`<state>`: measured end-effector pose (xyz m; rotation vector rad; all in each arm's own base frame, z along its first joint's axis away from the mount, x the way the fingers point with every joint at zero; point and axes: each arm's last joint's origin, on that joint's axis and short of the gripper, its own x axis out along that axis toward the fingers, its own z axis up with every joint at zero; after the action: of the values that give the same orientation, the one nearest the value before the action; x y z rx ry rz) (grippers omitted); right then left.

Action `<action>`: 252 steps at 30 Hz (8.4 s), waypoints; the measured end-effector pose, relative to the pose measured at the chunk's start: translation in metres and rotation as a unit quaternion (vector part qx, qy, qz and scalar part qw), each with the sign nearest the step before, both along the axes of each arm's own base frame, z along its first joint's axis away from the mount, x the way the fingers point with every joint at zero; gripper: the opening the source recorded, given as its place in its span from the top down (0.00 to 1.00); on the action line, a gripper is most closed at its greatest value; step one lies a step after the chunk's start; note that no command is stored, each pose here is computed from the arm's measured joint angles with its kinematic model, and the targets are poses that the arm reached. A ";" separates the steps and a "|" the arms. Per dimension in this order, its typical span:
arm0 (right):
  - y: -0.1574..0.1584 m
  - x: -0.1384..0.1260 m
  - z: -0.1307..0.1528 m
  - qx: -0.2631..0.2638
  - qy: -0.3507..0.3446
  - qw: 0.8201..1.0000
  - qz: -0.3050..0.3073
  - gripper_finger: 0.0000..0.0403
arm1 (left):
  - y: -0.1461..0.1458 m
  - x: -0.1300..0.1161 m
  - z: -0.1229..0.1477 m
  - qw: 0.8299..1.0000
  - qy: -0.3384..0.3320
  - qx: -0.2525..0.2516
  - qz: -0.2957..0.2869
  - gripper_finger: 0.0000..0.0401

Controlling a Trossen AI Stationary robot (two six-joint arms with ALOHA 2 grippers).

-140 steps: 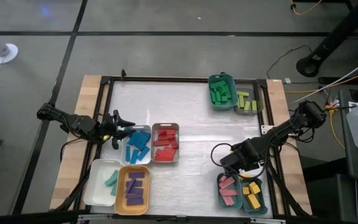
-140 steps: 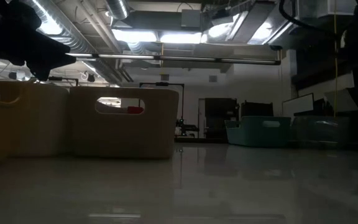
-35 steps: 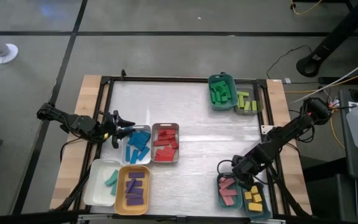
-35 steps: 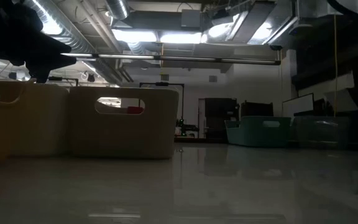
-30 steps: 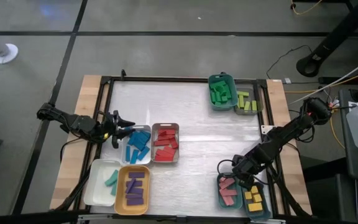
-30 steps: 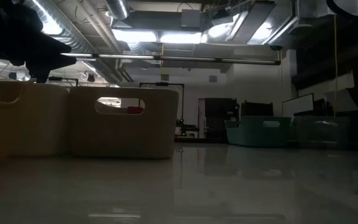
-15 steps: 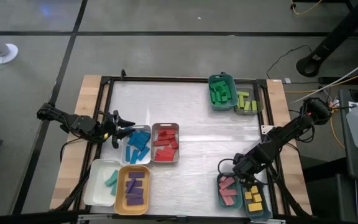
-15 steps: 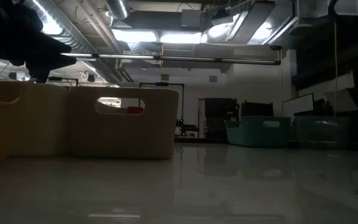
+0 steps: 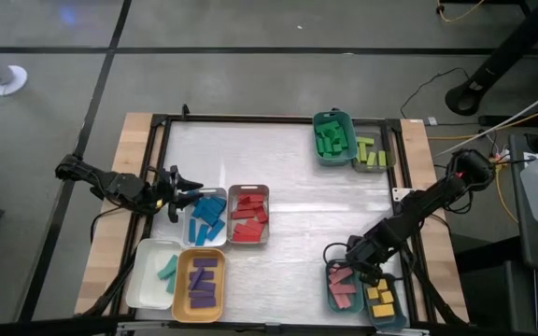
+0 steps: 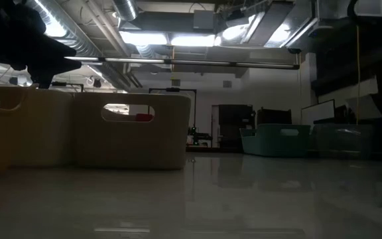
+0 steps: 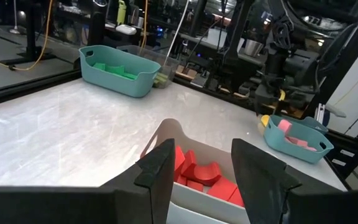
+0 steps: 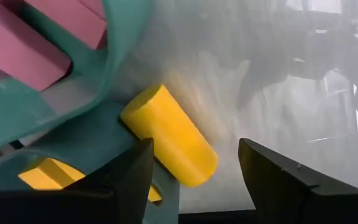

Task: Sort blocks
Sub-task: Put the yellow block into the dark blue bin, then adjust the bottom green bin and the dark blue bin on the table

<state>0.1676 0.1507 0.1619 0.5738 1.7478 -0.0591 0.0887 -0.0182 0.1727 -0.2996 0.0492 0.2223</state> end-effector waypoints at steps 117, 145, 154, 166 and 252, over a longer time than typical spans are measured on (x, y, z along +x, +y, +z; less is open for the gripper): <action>0.069 0.007 0.038 0.055 0.002 0.978 -0.201 0.65 | 0.001 0.000 0.000 1.000 0.004 0.022 0.011 0.63; 0.073 0.005 0.016 0.017 0.111 0.970 -0.215 0.54 | 0.001 0.000 0.000 0.999 0.008 0.034 0.010 0.63; 0.070 0.002 0.015 -0.007 0.135 0.960 -0.247 0.33 | 0.001 0.000 0.000 0.999 0.008 0.034 0.010 0.63; 0.063 -0.009 0.016 -0.066 0.281 0.894 -0.343 0.32 | 0.001 0.000 0.000 0.998 0.013 0.057 0.008 0.63; 0.068 0.035 0.026 -0.014 0.093 0.900 -0.426 0.59 | 0.001 0.000 0.000 0.998 0.014 0.060 0.007 0.63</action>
<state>0.2024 0.2182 0.1882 1.3111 1.5463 -0.7732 0.0885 -0.0176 0.1726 -0.1765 0.0603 0.2423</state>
